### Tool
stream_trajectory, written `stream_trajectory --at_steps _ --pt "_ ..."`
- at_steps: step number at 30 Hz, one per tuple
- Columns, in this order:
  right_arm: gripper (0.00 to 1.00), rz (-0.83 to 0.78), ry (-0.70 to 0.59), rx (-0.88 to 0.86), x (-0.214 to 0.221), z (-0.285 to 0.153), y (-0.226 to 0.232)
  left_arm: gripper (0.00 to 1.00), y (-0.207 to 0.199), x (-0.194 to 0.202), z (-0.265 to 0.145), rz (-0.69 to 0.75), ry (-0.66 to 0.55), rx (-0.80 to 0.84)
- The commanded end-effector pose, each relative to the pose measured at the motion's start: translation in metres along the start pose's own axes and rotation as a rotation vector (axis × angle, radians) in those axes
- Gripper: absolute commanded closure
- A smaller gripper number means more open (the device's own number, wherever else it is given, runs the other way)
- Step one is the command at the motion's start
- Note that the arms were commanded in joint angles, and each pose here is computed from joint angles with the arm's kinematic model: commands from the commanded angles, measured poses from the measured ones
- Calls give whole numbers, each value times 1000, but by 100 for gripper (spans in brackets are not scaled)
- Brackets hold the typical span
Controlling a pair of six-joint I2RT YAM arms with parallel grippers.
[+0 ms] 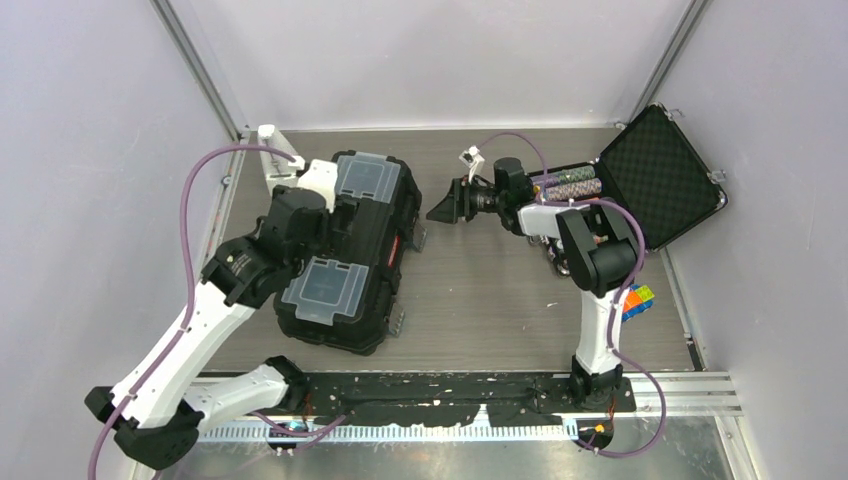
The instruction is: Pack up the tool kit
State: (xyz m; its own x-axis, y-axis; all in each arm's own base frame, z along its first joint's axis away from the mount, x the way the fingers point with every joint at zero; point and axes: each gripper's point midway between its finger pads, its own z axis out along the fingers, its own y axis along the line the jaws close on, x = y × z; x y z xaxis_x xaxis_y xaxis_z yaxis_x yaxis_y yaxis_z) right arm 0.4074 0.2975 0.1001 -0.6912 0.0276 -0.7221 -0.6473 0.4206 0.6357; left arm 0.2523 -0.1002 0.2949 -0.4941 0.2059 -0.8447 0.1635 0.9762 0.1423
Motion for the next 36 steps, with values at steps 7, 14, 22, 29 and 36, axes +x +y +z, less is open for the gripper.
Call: stream_trajectory --at_steps 7,14,22,29,36 --pt "35 -253 -167 -519 -33 5 63 13 -24 -17 20 -16 -49 94" --pt "34 -192 -106 -612 -17 17 61 13 -32 -50 62 -68 10 131" --pt "34 -173 -57 -635 -2 21 66 13 -45 -41 113 -55 144 159" --pt "36 -143 26 -688 20 31 86 13 -64 -8 131 -30 251 246" --pt "39 -145 26 -679 29 12 104 17 -98 29 122 14 340 438"
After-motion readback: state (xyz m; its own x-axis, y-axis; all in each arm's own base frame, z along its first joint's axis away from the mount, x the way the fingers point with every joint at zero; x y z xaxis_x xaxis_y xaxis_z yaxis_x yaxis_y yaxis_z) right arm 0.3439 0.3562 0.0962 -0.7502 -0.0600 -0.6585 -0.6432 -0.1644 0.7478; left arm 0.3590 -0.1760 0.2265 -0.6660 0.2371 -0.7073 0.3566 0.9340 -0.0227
